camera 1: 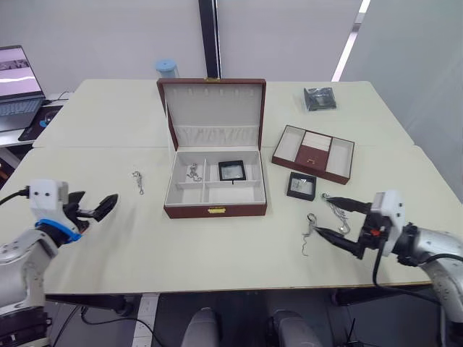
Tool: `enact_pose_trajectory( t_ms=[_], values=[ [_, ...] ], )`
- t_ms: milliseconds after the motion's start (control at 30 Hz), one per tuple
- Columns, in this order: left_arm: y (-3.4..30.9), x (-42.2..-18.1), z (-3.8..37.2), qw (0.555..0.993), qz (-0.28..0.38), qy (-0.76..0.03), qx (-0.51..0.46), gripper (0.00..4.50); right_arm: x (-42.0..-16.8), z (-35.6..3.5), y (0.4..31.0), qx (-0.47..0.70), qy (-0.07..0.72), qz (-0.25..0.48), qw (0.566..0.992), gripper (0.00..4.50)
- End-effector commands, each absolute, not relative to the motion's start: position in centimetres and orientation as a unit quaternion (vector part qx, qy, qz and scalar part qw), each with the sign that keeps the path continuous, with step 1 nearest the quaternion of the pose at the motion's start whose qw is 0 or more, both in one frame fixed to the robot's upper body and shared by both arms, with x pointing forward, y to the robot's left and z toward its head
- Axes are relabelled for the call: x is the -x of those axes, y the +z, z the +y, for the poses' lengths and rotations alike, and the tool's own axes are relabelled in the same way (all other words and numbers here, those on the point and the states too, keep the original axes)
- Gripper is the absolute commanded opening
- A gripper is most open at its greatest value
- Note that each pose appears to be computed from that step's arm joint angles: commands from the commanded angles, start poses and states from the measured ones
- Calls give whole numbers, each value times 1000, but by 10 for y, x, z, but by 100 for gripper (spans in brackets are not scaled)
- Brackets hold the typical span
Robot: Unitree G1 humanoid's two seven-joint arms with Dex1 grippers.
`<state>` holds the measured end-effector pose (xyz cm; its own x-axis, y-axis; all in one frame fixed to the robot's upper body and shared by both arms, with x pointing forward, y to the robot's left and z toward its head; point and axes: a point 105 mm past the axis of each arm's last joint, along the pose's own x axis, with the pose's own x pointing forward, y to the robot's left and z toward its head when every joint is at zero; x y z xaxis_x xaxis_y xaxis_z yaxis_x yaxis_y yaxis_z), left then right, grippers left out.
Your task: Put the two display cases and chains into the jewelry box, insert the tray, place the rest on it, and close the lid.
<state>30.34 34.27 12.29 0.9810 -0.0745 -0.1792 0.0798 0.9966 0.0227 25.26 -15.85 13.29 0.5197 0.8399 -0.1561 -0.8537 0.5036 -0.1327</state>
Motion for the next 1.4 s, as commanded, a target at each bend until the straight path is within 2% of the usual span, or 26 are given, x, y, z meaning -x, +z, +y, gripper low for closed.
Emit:
enact_pose_trajectory(
  t_ms=[33,300,633,900,1400],
  values=[
    [128,-319,316,997,59,-40,-27,449,-248,-130,137,107,518,12,849,450],
    [132,-349,293,998,18,52,-22,449,-258,-106,143,102,519,-13,849,450],
    [104,-371,294,984,51,169,40,449,-260,-92,149,95,522,-24,847,450],
    [93,-380,293,983,73,164,44,449,-258,-90,151,90,525,-24,846,450],
    [66,-377,294,977,126,162,59,449,-256,-86,152,82,527,-22,846,450]
  ],
)
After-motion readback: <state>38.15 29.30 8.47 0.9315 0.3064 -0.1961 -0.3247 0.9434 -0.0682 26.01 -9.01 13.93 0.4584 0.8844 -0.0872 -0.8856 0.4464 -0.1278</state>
